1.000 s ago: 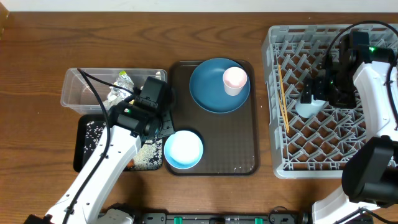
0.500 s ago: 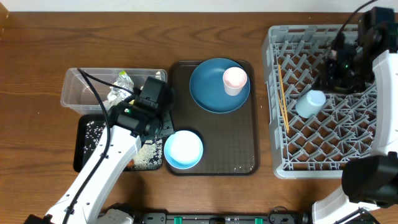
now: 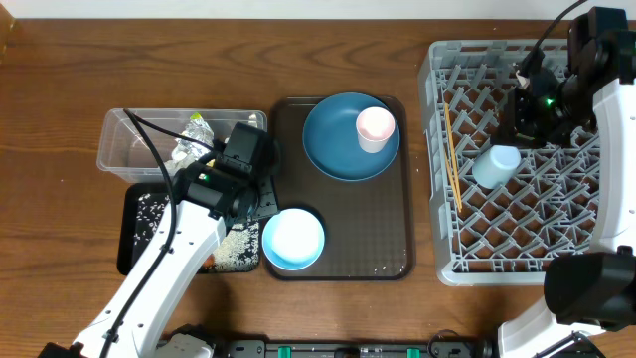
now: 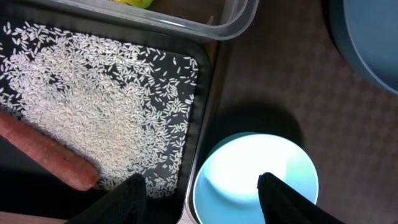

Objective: Sort waste into correct bins and load items into the dishwasher rack

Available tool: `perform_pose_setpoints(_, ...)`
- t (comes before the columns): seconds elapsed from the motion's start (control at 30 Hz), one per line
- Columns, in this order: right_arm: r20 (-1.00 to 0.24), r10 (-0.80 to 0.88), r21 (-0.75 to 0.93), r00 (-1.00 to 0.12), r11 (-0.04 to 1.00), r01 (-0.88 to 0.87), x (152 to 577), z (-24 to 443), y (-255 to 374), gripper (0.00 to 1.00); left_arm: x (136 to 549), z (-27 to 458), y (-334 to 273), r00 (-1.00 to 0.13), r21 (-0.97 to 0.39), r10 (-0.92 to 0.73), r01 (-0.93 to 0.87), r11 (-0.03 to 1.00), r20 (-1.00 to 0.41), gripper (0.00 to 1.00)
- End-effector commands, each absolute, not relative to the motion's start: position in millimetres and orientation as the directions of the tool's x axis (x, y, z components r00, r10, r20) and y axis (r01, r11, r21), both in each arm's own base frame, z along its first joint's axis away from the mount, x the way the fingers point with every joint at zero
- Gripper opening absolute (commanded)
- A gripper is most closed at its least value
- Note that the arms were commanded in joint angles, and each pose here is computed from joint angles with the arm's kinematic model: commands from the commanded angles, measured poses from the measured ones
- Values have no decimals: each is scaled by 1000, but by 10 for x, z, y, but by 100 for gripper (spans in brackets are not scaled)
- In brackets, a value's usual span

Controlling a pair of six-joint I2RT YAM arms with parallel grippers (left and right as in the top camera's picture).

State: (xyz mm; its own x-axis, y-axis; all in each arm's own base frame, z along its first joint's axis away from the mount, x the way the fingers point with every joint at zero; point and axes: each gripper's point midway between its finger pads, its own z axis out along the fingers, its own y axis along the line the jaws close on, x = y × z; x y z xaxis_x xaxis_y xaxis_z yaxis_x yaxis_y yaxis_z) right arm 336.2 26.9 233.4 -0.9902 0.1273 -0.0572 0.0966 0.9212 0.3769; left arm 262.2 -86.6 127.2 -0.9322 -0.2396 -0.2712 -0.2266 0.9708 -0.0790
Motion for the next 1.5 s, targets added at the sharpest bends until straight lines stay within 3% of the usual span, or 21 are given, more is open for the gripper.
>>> perform_pose_setpoints(0.0,-72,124,399,-990,913,85,3367,2419,388,1,2608,1235,-815,-935,-48,-229,-224,973,-271,60)
perform_pose_setpoints(0.27,-20,180,407,-983,900,157,3331,2419,546,1,2608,1235,-815,-935,-48,-229,-224,973,-271,60)
perform_pose_setpoints(0.57,35,128,476,-991,870,129,3216,2478,1091,1,2608,1235,-815,-935,-47,-228,-224,973,-271,60)
perform_pose_setpoints(0.6,35,112,475,-993,872,115,3199,2477,1139,5,2608,1235,-815,-935,-48,-229,-224,973,-271,60)
perform_pose_setpoints(0.63,34,95,476,-995,874,100,3183,2478,1192,18,2608,1235,-815,-935,-48,-229,-224,973,-271,60)
perform_pose_setpoints(0.77,22,30,477,-999,878,37,3125,2479,1401,88,2607,1235,-816,-935,-48,-229,-224,973,-271,57)
perform_pose_setpoints(0.8,12,17,473,-1000,881,21,3125,2476,1439,99,2606,1235,-816,-935,-48,-229,-224,973,-271,54)
perform_pose_setpoints(1.03,-47,-73,443,-996,892,-86,3147,2452,1437,99,2538,1219,-938,-949,-108,-227,-208,972,-220,52)
perform_pose_setpoints(1.1,-56,-83,442,-995,891,-99,3158,2452,1412,99,2575,1246,-1104,-952,-195,-226,-186,963,-208,52)
perform_pose_setpoints(1.37,-54,-19,442,-998,896,-41,3215,2472,1204,99,2995,1558,-1694,-913,-507,-305,-134,851,-270,32)
perform_pose_setpoints(1.47,-55,-9,438,-998,898,-32,3228,2468,1164,99,3187,1706,-1906,-882,-583,-350,-110,805,-316,33)
